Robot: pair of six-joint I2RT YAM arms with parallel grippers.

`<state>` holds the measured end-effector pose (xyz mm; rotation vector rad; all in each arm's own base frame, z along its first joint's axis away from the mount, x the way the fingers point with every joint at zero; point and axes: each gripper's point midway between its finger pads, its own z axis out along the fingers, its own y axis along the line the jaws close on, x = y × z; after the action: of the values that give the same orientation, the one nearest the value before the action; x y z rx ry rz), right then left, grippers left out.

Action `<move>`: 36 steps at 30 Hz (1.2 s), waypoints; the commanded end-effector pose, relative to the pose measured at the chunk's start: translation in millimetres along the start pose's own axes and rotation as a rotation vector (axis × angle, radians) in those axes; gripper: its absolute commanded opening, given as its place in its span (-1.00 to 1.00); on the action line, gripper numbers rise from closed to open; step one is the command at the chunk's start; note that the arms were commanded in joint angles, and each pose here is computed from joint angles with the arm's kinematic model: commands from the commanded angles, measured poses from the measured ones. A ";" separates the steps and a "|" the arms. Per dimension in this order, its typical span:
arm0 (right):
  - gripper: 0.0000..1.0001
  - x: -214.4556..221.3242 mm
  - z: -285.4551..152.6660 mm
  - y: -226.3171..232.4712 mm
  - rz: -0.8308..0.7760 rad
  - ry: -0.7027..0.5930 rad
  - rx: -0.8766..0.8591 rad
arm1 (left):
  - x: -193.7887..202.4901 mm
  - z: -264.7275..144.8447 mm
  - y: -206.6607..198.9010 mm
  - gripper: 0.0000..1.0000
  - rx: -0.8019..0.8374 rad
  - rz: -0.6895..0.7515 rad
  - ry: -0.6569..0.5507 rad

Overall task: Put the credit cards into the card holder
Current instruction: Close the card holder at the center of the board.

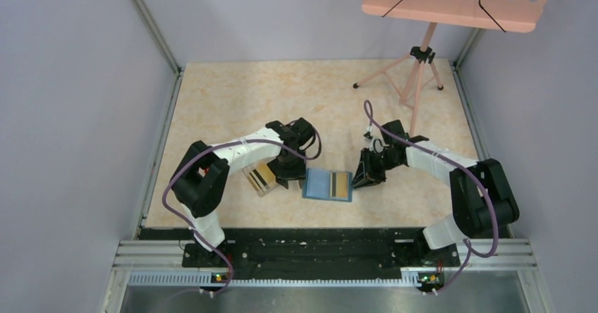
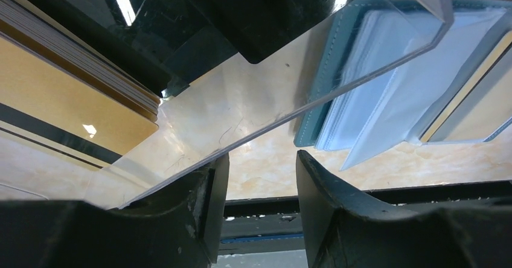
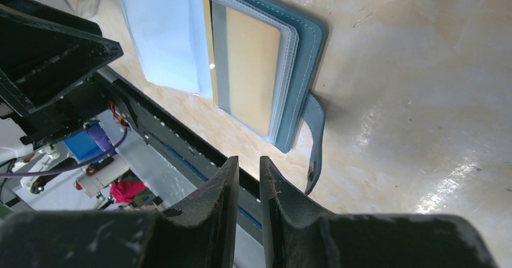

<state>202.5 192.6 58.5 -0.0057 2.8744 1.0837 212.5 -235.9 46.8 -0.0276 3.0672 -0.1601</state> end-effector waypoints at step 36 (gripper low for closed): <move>-0.63 1.8 32.0 -15.0 -0.030 0.052 0.052 | -25.3 15.9 -75.1 0.06 0.403 -0.118 -0.025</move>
<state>200.0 198.9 26.1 -0.0360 2.9557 1.0184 243.3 -297.2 30.8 -0.1838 2.9601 -0.6040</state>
